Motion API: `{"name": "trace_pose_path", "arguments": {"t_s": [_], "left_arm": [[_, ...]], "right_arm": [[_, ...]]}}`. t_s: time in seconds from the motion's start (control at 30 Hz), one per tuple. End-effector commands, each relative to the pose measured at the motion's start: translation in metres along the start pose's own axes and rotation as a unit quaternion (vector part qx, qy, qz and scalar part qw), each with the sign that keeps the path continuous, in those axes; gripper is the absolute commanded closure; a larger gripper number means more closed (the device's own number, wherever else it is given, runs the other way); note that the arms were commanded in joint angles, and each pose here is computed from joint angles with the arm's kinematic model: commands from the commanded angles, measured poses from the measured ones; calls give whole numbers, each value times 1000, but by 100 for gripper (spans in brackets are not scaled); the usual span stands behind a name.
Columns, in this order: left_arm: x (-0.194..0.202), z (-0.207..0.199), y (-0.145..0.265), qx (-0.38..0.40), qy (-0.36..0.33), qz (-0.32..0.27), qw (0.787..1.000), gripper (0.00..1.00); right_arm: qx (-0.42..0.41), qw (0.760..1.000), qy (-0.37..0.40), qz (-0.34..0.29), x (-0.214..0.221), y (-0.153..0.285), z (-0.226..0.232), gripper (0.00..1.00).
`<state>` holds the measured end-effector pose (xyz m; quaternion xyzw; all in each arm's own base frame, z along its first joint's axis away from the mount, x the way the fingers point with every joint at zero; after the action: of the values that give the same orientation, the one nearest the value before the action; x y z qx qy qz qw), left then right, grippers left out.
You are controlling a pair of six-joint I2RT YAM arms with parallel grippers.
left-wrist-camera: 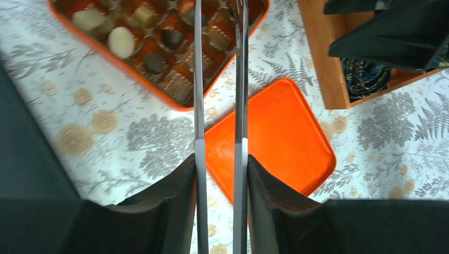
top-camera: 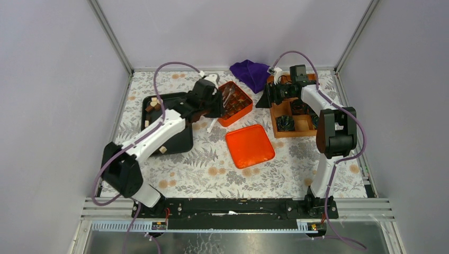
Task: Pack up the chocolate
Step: Place the fake chocolate in the packing box, then pick up the fake chocolate from the plate.
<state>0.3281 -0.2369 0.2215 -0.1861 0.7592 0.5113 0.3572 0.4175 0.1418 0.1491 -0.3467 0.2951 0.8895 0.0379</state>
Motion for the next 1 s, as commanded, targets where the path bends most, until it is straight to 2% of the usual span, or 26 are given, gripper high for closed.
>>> {"name": "trace_pose_path", "arguments": {"t_s": [0.0, 0.2, 0.47, 0.77, 0.97], "left_arm": [[-3, 35, 27, -56, 21, -44, 997, 59], [28, 98, 63, -122, 82, -40, 988, 59], [63, 174, 97, -195, 148, 14, 969, 58], [81, 223, 90, -189, 200, 115, 955, 58], [74, 247, 82, -193, 214, 123, 950, 58]], "right_arm": [[-17, 999, 28, -27, -19, 13, 17, 19], [-20, 999, 25, -28, -19, 12, 17, 19], [-26, 999, 20, -30, -19, 11, 17, 19], [-24, 999, 21, -31, -19, 12, 18, 19], [-24, 999, 20, -30, -18, 11, 17, 19]]}}
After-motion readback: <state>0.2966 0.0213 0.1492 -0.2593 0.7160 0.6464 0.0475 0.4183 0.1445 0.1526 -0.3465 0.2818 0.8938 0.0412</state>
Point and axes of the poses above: each gripper's point midway between its finger pads, its own y axis back along the fingers, its own z axis along the line the jaws close on, x = y × z, the point moved 5 cm from there along y, back along the fingers, and after that the axes turned 8 degrees about -y, right-handed, at the moved point
